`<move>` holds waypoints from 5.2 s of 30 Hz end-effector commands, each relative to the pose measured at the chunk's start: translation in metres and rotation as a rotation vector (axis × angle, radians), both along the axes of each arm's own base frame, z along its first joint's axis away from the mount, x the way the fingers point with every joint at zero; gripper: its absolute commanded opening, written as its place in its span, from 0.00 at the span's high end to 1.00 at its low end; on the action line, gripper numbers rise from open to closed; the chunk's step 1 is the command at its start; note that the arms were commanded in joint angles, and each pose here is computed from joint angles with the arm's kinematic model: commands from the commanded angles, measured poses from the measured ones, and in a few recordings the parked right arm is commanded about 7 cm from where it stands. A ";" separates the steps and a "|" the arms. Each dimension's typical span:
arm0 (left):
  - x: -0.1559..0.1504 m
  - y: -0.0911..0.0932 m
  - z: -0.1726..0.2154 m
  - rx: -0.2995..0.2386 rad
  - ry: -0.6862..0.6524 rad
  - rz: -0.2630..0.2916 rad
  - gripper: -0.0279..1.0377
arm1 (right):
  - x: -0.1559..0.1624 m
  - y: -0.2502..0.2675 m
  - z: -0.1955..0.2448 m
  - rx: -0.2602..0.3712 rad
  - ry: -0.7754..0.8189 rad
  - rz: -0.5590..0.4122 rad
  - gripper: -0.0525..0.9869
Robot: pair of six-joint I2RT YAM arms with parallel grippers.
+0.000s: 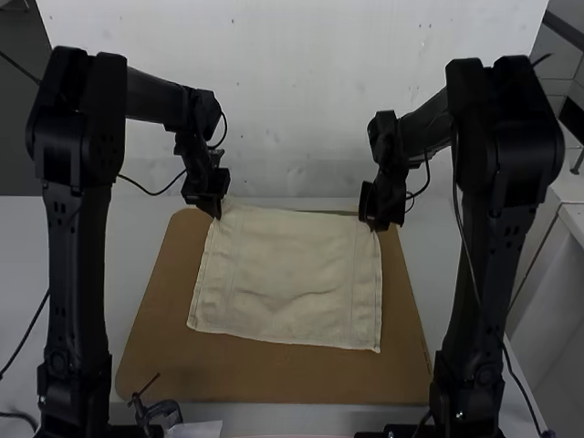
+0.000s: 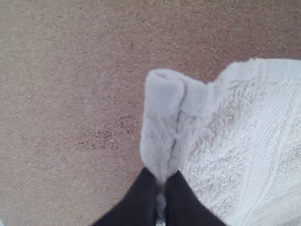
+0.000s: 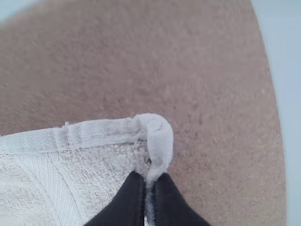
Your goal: Fold the towel.
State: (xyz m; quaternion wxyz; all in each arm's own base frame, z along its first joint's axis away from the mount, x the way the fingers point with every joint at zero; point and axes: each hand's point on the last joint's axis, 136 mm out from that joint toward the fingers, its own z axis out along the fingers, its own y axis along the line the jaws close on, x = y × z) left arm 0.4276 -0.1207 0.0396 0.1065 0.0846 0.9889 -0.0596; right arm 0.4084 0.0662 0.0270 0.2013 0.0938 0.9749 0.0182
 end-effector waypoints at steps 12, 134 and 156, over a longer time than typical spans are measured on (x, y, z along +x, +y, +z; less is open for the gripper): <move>-0.019 0.014 0.074 -0.062 -0.163 0.061 0.97 | 0.027 0.014 0.094 0.018 -0.268 0.004 0.94; -0.141 0.052 0.028 -0.030 -0.258 0.088 0.04 | -0.086 -0.151 -0.008 -0.069 0.032 -0.123 0.94; -0.146 0.083 0.027 0.005 -0.270 0.154 0.05 | -0.102 0.144 -0.003 -0.090 0.084 0.289 0.94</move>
